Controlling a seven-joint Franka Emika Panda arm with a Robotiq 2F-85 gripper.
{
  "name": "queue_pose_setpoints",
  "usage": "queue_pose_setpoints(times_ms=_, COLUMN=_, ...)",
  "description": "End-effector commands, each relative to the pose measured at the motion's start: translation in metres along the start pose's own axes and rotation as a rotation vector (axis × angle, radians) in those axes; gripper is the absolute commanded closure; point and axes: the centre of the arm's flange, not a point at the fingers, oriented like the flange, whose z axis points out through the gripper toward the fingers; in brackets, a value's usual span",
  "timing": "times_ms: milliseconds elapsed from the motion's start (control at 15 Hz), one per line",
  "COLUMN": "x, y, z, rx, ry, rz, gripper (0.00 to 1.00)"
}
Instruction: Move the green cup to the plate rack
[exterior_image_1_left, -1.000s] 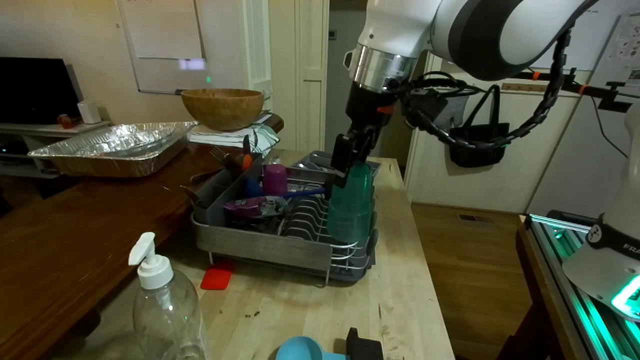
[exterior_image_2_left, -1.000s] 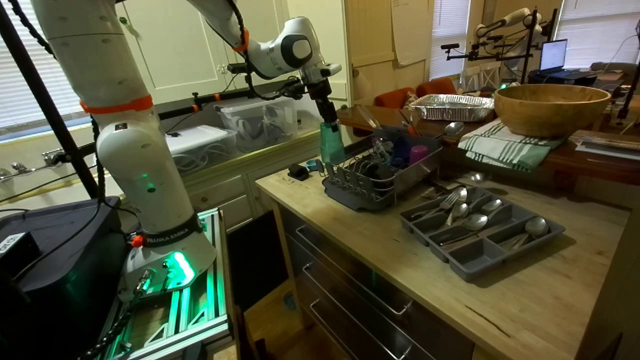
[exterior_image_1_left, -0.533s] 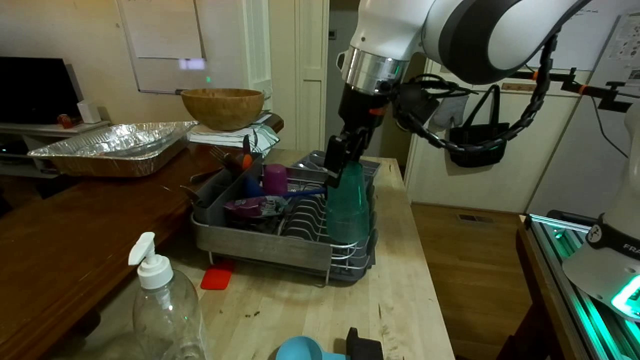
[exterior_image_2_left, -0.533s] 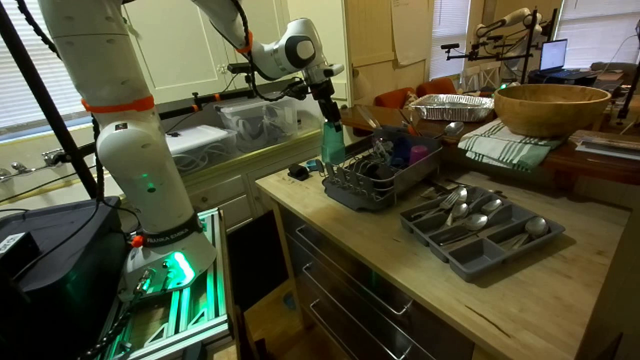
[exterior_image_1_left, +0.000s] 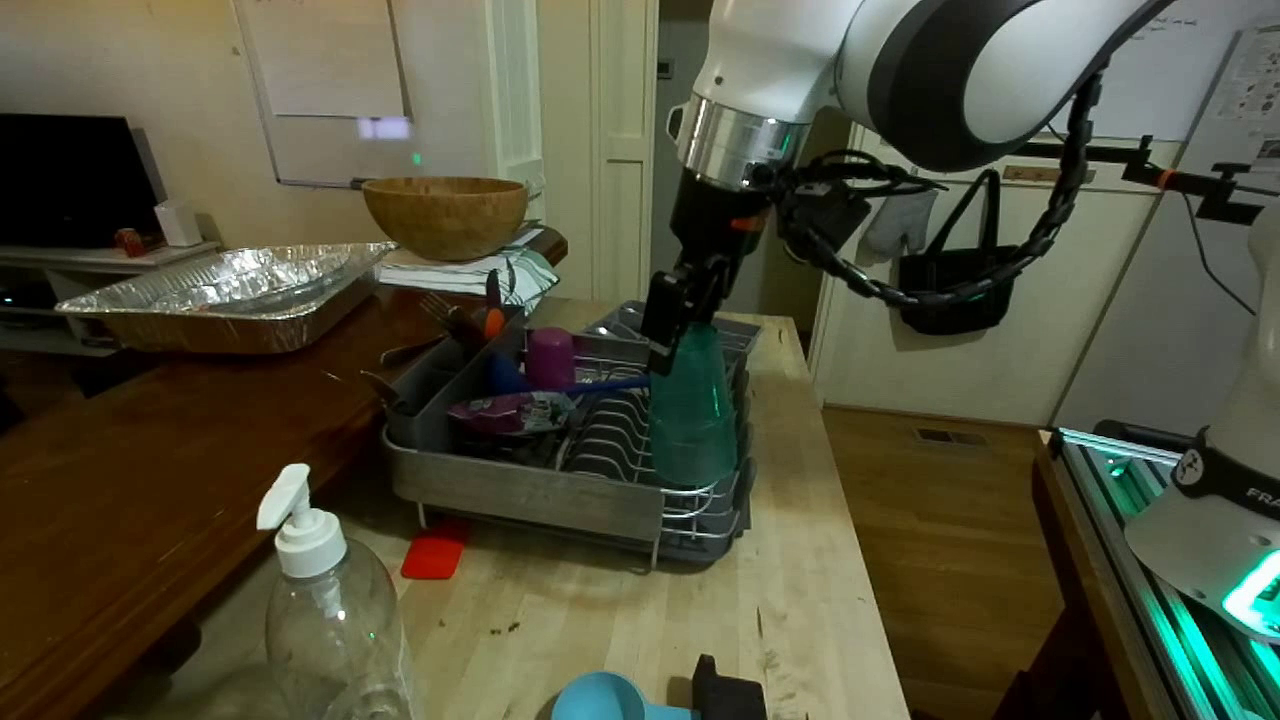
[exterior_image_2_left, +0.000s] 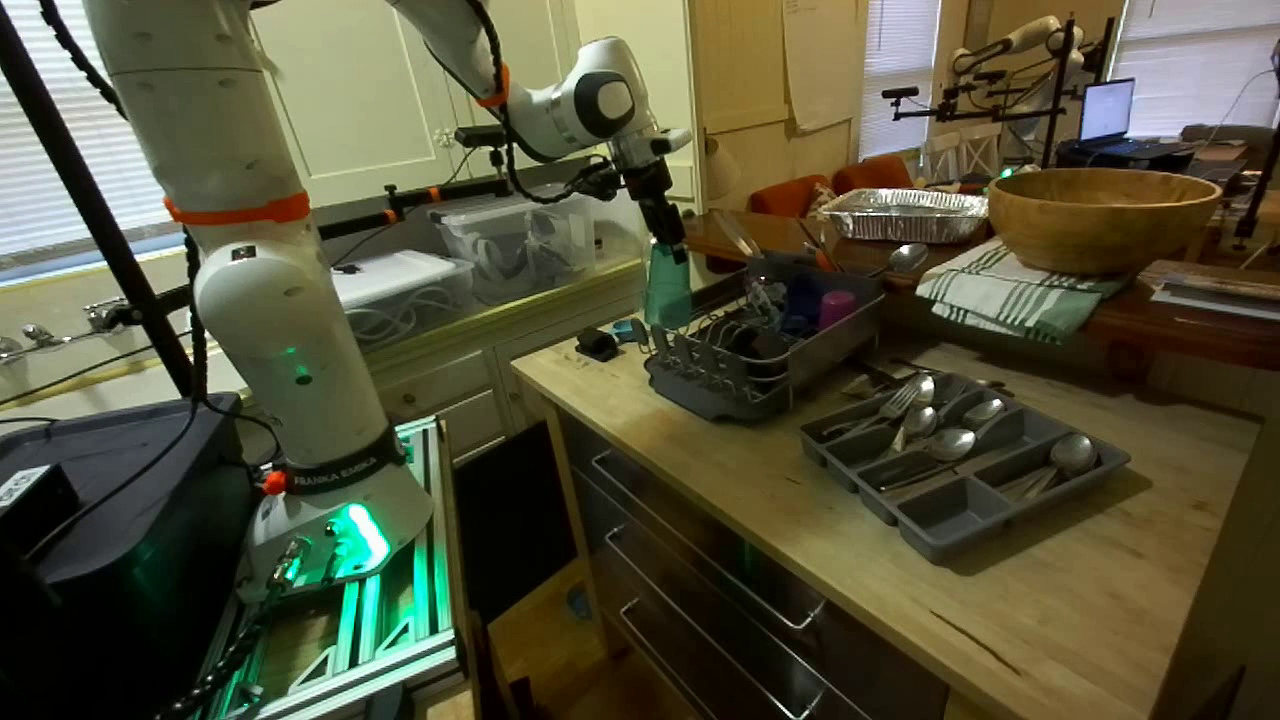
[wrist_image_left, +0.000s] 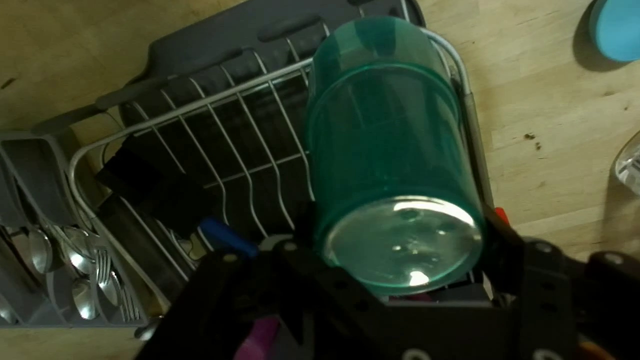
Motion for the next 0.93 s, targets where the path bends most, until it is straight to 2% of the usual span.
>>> queue_pose_setpoints(times_ms=0, x=0.005, y=-0.004, z=0.014, rx=-0.012, ry=0.015, rz=0.003, gripper=0.5)
queue_pose_setpoints(times_ms=267, x=0.017, y=-0.004, z=0.002, rx=-0.014, ry=0.048, rz=-0.009, gripper=0.5)
queue_pose_setpoints(times_ms=867, x=-0.006, y=-0.015, z=0.052, rx=0.003, ry=-0.013, rz=-0.037, gripper=0.5)
